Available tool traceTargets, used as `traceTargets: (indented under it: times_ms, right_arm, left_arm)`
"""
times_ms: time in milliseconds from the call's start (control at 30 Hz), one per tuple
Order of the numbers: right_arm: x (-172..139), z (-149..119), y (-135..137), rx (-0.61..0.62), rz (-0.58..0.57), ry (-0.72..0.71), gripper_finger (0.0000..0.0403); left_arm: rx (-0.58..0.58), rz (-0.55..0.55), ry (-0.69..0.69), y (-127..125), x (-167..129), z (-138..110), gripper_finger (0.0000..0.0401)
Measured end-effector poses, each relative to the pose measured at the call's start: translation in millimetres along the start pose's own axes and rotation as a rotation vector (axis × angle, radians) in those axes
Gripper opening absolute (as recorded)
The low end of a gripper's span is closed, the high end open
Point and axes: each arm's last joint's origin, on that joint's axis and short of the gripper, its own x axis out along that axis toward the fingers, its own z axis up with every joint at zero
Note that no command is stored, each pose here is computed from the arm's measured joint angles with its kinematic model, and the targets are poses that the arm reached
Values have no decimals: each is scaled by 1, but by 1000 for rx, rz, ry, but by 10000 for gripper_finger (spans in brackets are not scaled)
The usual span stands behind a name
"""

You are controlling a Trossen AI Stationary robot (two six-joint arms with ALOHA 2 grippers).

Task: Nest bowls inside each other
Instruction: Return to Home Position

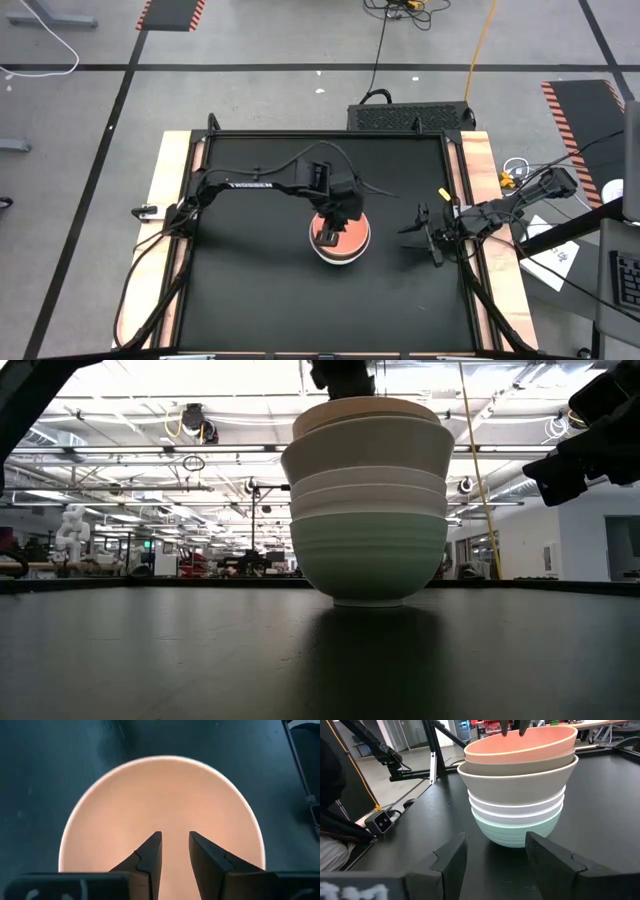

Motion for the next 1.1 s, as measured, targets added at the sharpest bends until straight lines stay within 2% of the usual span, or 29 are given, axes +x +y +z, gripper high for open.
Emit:
traceTargets:
  times_ms: [133, 233, 400, 533, 733, 933, 1100]
  right_arm:
    - [0, 1, 0, -3, 2, -7, 192]
    - [0, 2, 0, -2, 5, -23, 192]
    - [-1, 5, 1, -15, 9, -48, 192]
    - [-1, 5, 1, -17, 20, -56, 192]
    - [-2, 5, 3, -35, 49, -51, 192]
    - [-2, 5, 5, -36, 66, -50, 192]
    - [-2, 5, 5, -36, 66, -56, 192]
  left_arm:
    - [66, 18, -62, -7, 3, 8, 98]
    - [128, 39, -145, -14, -13, 15, 97]
    - [179, 89, -336, -23, -78, 17, 97]
    - [197, 110, -443, -34, -127, -1, 97]
    - [182, 175, -554, -51, -145, -60, 97]
    - [55, 324, -683, -62, -147, -152, 97]
    - [-53, 346, -809, -70, -135, -227, 97]
